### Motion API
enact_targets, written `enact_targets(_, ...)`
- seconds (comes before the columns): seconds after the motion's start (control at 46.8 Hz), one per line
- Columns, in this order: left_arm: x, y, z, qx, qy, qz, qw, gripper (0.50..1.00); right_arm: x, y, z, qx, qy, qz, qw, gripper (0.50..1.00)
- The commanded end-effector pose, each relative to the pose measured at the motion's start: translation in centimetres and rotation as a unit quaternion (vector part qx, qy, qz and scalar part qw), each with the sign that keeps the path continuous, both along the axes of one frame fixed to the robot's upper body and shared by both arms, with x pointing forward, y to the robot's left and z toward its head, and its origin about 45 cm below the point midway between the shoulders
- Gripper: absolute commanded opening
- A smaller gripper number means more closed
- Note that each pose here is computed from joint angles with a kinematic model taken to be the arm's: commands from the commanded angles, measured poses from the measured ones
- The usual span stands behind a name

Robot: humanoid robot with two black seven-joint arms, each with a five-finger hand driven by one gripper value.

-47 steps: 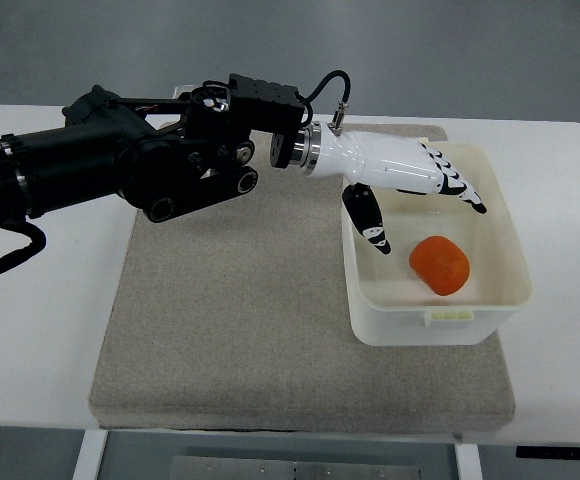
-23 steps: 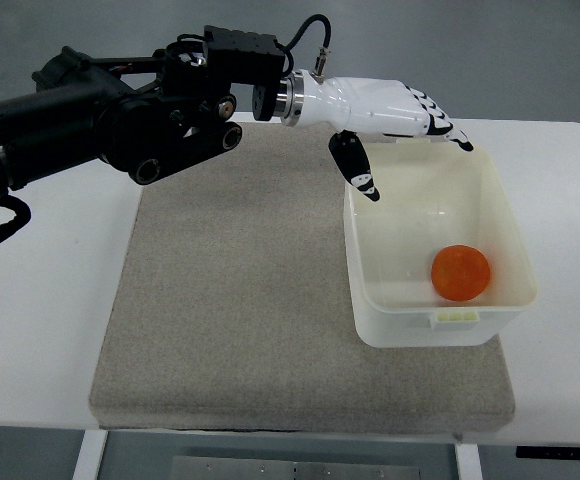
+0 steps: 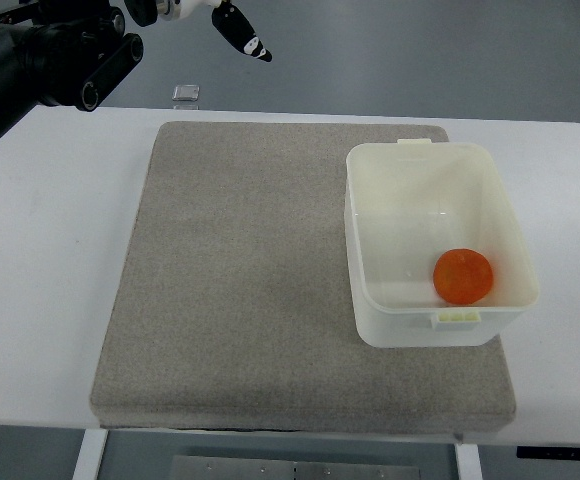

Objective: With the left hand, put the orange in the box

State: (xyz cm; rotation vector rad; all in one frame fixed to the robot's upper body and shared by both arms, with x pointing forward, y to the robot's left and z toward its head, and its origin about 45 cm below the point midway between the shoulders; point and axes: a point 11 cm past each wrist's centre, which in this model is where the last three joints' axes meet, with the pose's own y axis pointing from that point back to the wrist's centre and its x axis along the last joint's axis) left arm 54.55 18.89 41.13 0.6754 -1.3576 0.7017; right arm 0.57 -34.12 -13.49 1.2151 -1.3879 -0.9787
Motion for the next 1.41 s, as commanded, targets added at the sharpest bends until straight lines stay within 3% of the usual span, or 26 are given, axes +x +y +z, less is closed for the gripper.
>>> enact_targets(0.0, 0.4, 1.7, -0.2, -0.013, 0.001, 0.026, 1.000, 0.949, 0.0, 0.0, 0.0, 0.000, 0.000, 0.000, 1.000, 0.926)
enact_targets(0.171, 0.8, 4.7, -0.5, -0.090, 0.006, 0.074, 0.993, 0.949, 0.0, 0.0, 0.0, 0.000, 0.000, 0.000, 1.000, 0.926)
enact_targets(0.363, 0.5, 7.5, -3.8, -0.184, 0.035, 0.120, 0.975, 0.956, 0.0, 0.0, 0.0, 0.000, 0.000, 0.000, 1.000, 0.926)
enact_targets(0.427, 0.4, 8.1, -4.5, -0.217, 0.043, 0.129, 0.967, 0.992, 0.0, 0.0, 0.0, 0.000, 0.000, 0.000, 1.000, 0.926)
enact_targets(0.684, 0.1, 9.8, -6.2, -0.307, 0.056, 0.162, 0.936, 0.992, 0.0, 0.0, 0.0, 0.000, 0.000, 0.000, 1.000, 0.926)
enact_targets(0.876, 0.2, 11.6, -8.7, -0.352, 0.107, 0.247, 0.896, 0.992, 0.0, 0.0, 0.0, 0.000, 0.000, 0.000, 1.000, 0.926)
enact_targets(1.111, 0.1, 10.6, -9.9, -0.410, 0.148, 0.232, 0.869, 0.994, 0.0, 0.0, 0.0, 0.000, 0.000, 0.000, 1.000, 0.926)
enact_targets(1.389, -1.2, 9.5, -14.0, -0.485, 0.216, 0.217, 0.819, 0.994, 0.0, 0.0, 0.0, 0.000, 0.000, 0.000, 1.000, 0.926)
